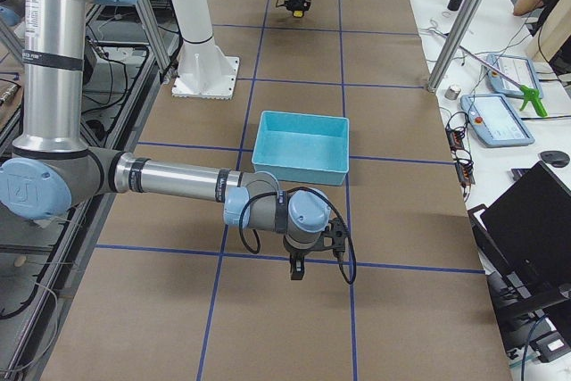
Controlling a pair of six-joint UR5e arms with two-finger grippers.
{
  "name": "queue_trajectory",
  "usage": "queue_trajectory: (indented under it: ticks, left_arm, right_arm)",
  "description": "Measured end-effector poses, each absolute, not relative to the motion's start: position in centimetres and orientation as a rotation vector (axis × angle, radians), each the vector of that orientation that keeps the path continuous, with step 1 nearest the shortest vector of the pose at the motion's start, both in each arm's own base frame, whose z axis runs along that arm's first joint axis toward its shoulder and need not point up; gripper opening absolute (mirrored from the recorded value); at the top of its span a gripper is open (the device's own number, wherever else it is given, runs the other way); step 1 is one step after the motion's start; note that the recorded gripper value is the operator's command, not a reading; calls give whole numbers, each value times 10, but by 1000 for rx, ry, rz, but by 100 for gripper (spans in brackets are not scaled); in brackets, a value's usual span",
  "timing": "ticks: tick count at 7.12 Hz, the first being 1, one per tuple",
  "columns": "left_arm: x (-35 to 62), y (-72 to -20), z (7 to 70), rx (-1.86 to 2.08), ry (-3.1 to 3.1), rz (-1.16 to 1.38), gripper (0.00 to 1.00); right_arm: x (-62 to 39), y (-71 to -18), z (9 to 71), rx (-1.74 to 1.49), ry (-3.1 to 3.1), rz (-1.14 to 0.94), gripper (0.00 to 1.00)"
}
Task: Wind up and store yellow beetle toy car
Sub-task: 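Close the left gripper on the car, pressing it to the table, then drag the car with the left gripper farther from the robot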
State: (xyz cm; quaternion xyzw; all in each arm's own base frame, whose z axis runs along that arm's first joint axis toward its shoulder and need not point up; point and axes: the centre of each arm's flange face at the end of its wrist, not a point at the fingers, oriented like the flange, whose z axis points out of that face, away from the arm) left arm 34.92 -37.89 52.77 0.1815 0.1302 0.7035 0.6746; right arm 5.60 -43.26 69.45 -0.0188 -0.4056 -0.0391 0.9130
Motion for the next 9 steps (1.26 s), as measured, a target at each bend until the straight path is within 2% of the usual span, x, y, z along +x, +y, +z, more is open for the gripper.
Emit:
queue_trajectory:
  ticks: [1, 4, 9]
  left_arm:
    - [350, -378, 525, 412, 317, 1585, 2]
    - [337, -384, 482, 495, 338, 1551, 0]
    - [386, -430, 369, 675, 415, 1376, 0]
  right_arm:
    - [56, -433, 695, -39, -835, -80, 100]
    - [56, -433, 695, -40, -834, -79, 100]
    - [56, -432, 696, -42, -835, -78, 100]
